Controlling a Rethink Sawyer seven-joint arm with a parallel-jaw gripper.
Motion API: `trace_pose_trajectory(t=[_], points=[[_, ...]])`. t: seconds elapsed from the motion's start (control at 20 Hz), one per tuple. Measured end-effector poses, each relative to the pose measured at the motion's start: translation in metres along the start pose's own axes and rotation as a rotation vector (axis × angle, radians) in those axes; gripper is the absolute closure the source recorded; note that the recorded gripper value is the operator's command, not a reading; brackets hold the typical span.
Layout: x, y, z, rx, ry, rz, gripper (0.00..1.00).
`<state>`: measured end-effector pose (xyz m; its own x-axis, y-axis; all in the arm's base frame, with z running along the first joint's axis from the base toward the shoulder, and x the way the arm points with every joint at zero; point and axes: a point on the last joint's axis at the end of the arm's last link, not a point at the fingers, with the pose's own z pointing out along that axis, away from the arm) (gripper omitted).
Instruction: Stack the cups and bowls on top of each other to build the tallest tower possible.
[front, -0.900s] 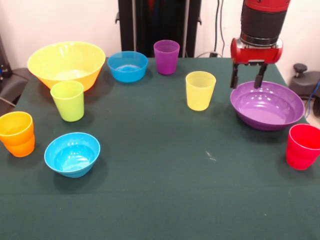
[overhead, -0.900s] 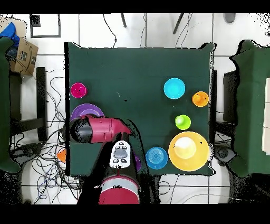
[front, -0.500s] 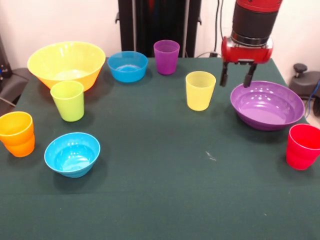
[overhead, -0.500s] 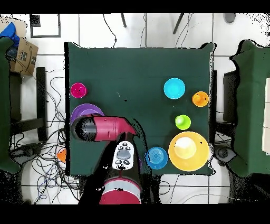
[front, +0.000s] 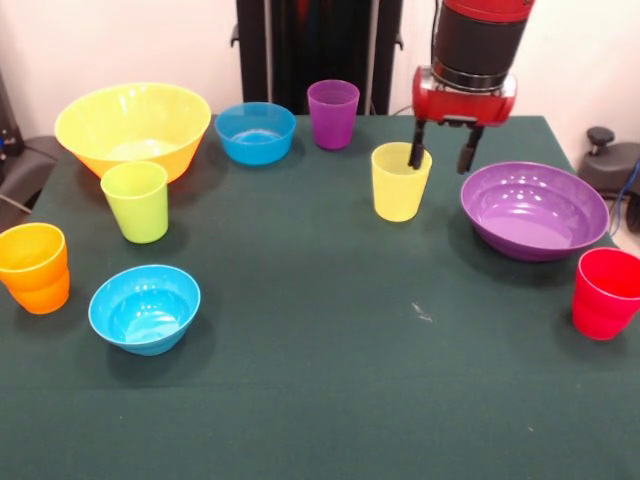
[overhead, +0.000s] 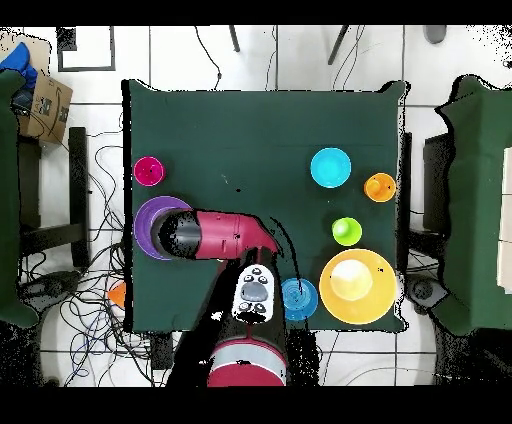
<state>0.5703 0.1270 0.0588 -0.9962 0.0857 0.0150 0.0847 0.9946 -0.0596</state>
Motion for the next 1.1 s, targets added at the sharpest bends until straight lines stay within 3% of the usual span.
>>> trace_pose_trajectory(t=[0.6,1.1], points=[[-0.007,-0.032,0.001,0.001,0.005,0.057,0.00],[0.012,-0.042,0.010,-0.011,0.055,0.080,0.00]])
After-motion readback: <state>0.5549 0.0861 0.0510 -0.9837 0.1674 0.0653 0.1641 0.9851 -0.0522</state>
